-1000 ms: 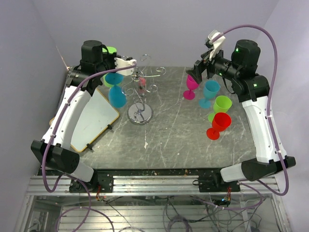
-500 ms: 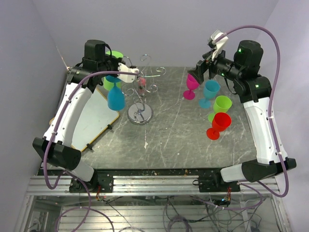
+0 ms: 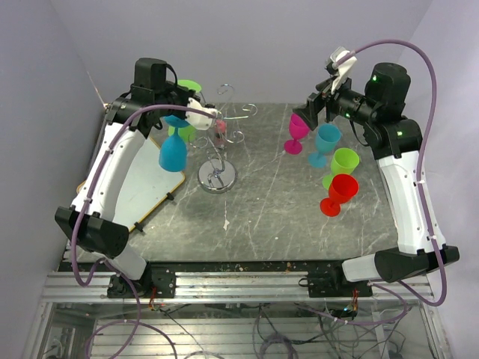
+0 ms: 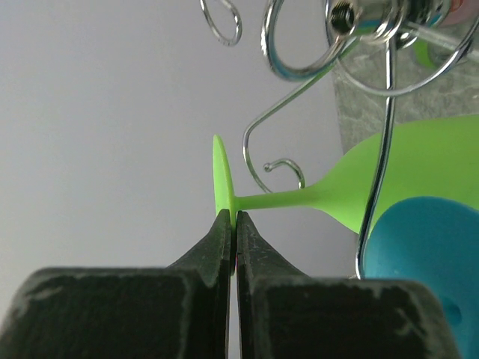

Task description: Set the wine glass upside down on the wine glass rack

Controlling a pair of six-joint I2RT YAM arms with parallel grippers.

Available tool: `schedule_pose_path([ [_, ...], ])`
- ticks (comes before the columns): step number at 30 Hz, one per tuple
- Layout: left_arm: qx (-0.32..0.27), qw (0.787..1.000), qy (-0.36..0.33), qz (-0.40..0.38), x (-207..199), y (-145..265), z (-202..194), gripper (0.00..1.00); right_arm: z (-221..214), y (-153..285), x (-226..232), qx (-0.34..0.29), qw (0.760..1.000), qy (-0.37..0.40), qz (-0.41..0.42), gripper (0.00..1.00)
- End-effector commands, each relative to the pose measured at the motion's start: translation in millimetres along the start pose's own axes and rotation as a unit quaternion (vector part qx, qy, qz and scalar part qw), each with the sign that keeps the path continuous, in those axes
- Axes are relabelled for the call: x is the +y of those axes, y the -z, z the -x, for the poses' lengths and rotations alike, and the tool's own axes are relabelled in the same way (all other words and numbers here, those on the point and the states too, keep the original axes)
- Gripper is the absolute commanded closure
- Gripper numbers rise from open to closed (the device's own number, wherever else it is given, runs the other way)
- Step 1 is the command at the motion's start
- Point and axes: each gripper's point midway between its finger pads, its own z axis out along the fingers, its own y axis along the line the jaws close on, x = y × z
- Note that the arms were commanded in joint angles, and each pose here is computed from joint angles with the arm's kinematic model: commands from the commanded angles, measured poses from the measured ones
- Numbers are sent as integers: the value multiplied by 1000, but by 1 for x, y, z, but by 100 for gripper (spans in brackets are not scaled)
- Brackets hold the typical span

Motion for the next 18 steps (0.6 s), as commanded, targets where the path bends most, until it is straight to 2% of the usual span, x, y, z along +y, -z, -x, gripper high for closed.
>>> schedule_pose_path([
  [1,-50,999,-10,8,10,-5,23,93,11,9,0,-20,1000,4,-3,8],
  [18,-34,998,21,41,17,-24,22,93,10,13,-4,-23,1000,-4,-3,8],
])
